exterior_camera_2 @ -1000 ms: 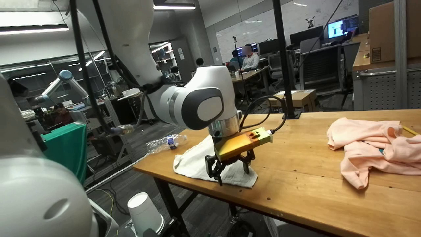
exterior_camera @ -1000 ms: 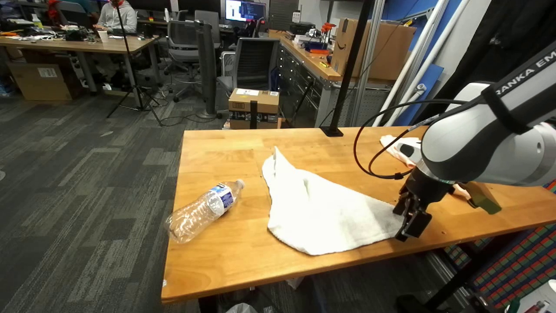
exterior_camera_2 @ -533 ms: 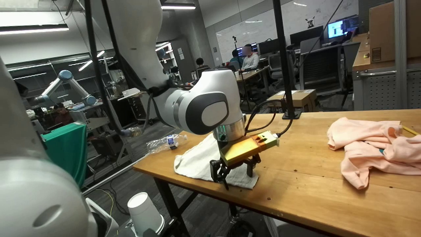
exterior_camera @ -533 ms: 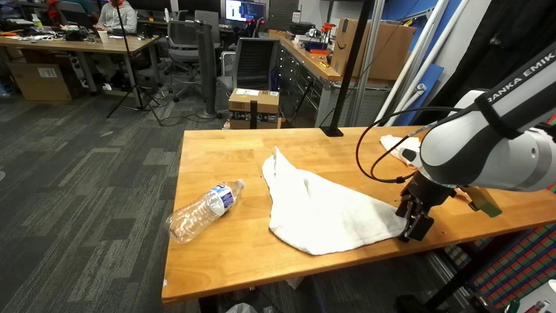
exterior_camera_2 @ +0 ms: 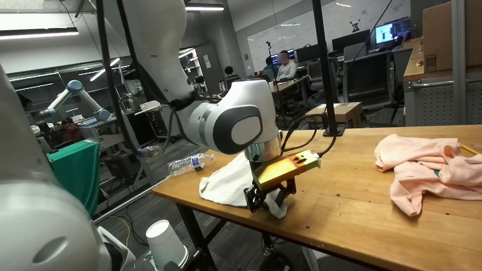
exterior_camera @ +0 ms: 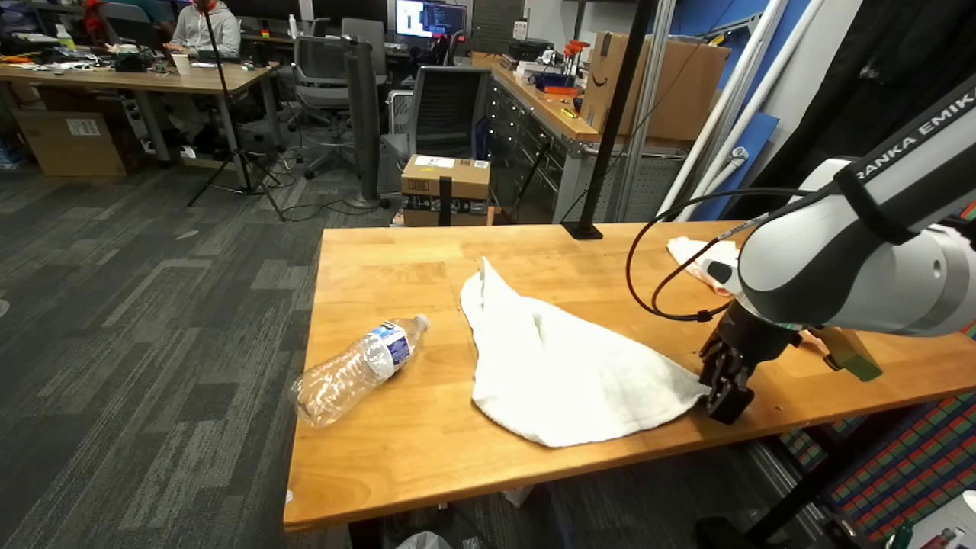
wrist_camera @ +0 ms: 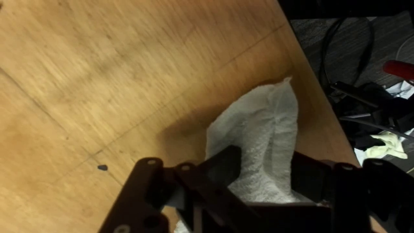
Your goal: Fold the towel twice
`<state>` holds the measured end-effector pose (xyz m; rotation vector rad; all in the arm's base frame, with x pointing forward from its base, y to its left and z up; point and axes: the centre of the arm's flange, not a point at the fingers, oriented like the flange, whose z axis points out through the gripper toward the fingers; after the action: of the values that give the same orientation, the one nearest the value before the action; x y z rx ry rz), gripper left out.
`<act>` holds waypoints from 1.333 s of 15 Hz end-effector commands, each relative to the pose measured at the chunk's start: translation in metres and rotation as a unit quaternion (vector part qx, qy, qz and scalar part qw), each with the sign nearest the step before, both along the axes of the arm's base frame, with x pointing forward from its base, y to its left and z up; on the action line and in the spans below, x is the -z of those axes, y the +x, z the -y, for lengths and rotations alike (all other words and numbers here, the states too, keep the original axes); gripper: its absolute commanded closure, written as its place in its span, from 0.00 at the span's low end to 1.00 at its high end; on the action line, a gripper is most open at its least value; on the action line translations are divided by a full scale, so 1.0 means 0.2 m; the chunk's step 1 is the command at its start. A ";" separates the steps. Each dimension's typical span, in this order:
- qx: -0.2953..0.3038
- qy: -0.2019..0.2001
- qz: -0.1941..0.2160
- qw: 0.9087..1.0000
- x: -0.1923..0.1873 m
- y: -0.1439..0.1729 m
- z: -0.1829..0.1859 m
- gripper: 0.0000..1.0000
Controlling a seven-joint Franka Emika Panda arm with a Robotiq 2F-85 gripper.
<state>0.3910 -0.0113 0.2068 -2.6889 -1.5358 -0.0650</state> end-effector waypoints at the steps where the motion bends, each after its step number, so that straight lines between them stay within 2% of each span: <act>1: -0.004 -0.009 0.009 1.000 0.04 0.00 0.01 0.99; 6: -0.026 -0.039 0.005 0.999 0.01 0.05 -0.06 1.00; 12: -0.061 -0.106 0.005 0.993 -0.03 0.14 -0.25 0.99; 16: -0.070 -0.142 -0.001 0.987 -0.07 0.26 -0.43 0.99; 20: -0.078 -0.158 0.000 0.984 -0.14 0.45 -0.67 0.99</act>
<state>0.4435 0.0888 0.2286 -2.7550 -1.8705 0.1756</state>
